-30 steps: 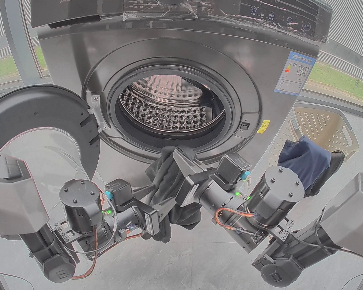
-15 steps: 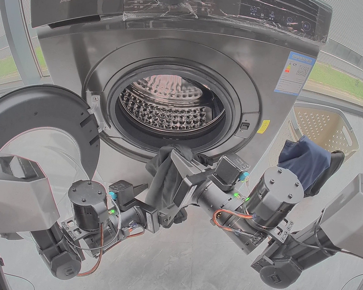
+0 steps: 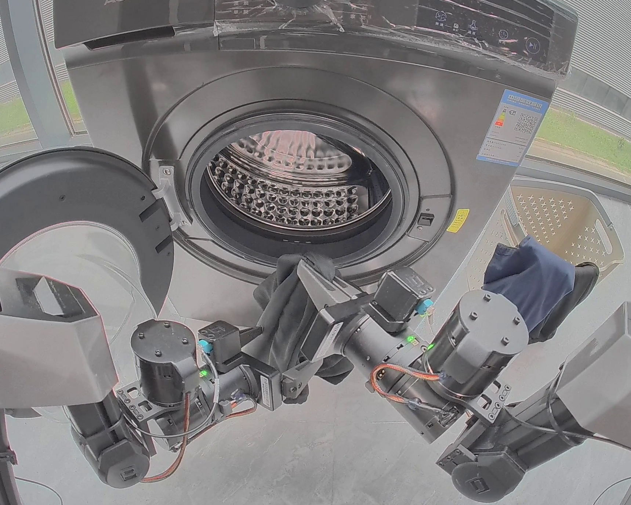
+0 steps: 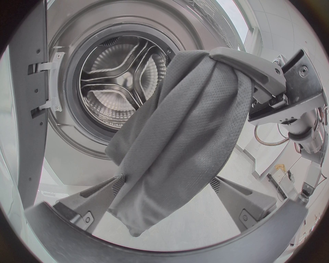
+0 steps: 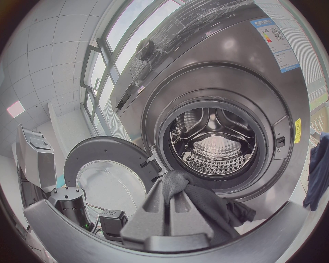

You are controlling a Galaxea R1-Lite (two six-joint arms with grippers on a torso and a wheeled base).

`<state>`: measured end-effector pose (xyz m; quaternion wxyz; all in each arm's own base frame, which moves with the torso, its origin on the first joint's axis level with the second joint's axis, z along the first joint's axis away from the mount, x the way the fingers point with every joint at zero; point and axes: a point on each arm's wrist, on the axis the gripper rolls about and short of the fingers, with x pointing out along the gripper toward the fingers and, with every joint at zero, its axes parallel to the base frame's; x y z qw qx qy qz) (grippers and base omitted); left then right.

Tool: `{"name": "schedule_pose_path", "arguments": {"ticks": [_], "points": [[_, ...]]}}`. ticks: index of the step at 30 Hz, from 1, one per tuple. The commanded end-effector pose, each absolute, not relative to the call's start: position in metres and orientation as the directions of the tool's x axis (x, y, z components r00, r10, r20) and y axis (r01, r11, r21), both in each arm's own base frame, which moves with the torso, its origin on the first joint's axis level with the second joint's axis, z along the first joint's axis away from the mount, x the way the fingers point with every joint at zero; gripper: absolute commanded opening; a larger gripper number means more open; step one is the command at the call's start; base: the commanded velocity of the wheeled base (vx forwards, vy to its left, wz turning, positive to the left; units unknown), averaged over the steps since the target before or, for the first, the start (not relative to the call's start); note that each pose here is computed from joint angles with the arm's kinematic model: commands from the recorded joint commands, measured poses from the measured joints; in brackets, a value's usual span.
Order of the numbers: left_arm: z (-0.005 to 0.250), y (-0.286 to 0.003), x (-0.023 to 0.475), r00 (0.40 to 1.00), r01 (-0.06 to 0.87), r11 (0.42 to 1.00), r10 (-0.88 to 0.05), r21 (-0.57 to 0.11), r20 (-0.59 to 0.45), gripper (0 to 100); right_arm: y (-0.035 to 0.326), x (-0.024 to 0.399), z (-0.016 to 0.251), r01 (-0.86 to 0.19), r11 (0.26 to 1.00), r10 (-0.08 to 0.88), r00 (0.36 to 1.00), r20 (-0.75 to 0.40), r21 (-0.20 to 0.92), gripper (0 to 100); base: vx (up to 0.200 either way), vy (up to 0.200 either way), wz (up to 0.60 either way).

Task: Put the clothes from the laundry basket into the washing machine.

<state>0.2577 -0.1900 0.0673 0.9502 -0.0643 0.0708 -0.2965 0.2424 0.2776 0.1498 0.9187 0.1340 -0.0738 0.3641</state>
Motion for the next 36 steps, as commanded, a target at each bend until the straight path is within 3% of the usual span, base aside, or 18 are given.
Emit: {"name": "schedule_pose_path", "arguments": {"ticks": [1,15,29,36], "points": [[0.067,-0.184,0.26,0.826,0.537,0.828,-0.555,-0.163,-0.101,100,0.277,0.242,0.15,-0.689,0.698,0.649,0.724,0.234,0.194,0,0.0,0.0,0.0],[0.067,-0.172,0.271,0.852,0.498,0.853,-0.514,-0.154,-0.095,100,0.277,0.241,0.149,-0.69,0.698,0.651,0.723,0.229,0.193,0,0.0,0.0,0.0],[0.069,-0.187,0.27,0.833,0.534,0.83,-0.549,-0.16,-0.072,100,0.277,0.242,0.148,-0.689,0.698,0.652,0.724,0.226,0.193,0,0.0,0.0,0.0],[0.066,-0.177,0.279,0.854,0.498,0.853,-0.514,-0.155,-0.08,100,0.277,0.241,0.149,-0.689,0.698,0.651,0.724,0.228,0.193,0,0.0,0.0,0.0]]}}
